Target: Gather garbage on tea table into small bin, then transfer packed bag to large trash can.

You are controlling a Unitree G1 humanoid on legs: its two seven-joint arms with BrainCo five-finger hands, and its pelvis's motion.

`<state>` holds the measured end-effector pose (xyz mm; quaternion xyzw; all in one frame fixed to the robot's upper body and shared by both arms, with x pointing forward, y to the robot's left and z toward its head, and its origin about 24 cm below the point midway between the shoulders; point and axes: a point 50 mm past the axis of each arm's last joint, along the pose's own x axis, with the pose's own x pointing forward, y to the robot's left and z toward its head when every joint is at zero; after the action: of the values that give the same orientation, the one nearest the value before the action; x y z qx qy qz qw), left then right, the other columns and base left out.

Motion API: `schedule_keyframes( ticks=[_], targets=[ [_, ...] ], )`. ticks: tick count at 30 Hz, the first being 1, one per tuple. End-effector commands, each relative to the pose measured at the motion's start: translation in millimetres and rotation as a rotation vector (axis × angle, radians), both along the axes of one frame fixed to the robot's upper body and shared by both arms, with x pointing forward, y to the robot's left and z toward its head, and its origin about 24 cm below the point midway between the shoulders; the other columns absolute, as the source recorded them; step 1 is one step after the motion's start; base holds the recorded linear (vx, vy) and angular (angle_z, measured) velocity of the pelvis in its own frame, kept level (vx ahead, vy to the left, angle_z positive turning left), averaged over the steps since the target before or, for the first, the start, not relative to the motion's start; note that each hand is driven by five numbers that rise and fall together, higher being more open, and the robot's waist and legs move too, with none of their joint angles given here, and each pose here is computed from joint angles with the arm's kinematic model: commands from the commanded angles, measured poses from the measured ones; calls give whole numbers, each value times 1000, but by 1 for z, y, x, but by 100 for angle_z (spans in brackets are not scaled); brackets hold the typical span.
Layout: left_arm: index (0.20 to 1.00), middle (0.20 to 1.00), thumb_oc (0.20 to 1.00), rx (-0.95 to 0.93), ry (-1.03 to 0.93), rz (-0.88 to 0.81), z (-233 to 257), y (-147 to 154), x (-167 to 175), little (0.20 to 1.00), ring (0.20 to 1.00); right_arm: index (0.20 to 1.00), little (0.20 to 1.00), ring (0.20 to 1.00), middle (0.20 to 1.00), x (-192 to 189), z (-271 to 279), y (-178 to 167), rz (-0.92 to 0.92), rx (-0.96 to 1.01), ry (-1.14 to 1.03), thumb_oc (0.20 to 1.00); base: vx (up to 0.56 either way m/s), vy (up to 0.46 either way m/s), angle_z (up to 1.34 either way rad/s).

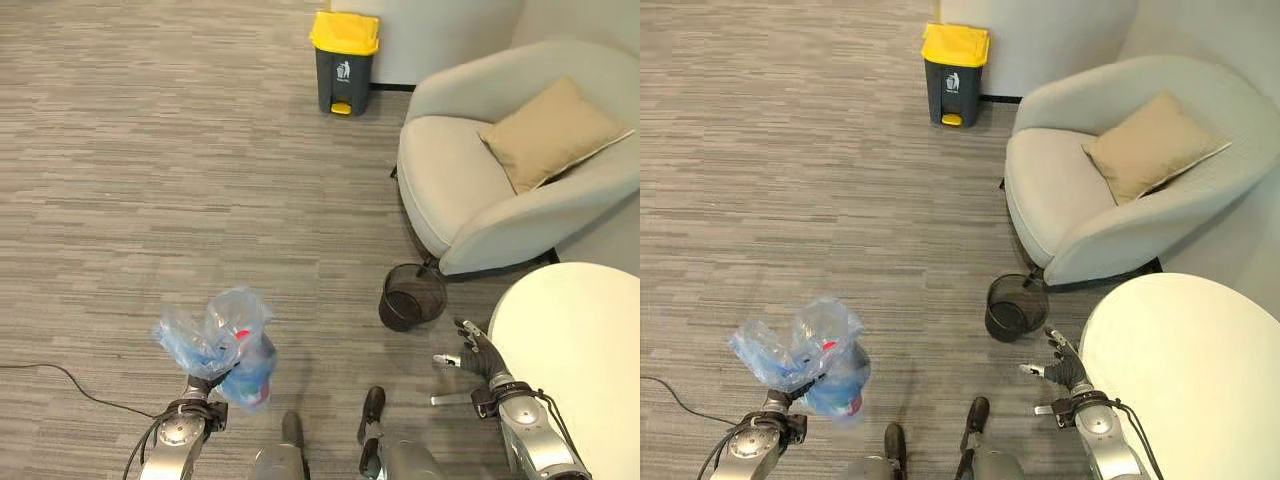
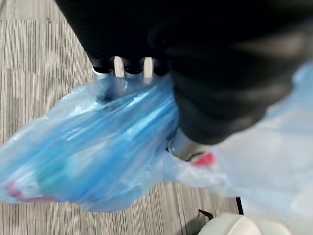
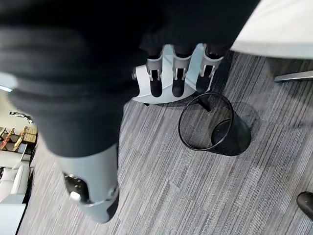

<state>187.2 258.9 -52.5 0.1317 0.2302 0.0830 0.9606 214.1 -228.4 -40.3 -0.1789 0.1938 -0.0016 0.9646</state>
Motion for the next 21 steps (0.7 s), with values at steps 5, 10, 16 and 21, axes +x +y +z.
schedule_keyframes(
  ticks=[5, 10, 16, 21],
  targets=[
    [200, 200, 200, 129, -126, -20, 31, 23, 17, 200, 200, 1000, 1000, 1000, 1000, -2, 5, 3, -3, 4, -52, 1000, 153, 79, 25],
    [200, 200, 200, 117, -109, -21, 27, 21, 17, 200, 200, 1000, 1000, 1000, 1000, -2, 5, 0, -3, -3, -48, 1000, 316, 23, 21],
    [200, 200, 200, 96, -85, -29, 19, 13, 11, 200, 200, 1000, 1000, 1000, 1000, -8, 4, -1, 11, -18, -32, 1000, 461, -89, 53],
    [200, 200, 200, 61, -57, -9, 11, 11, 1, 200, 200, 1000, 1000, 1000, 1000, -12, 2, -10, -9, -29, -17, 1000, 343, -194, 33]
  ],
)
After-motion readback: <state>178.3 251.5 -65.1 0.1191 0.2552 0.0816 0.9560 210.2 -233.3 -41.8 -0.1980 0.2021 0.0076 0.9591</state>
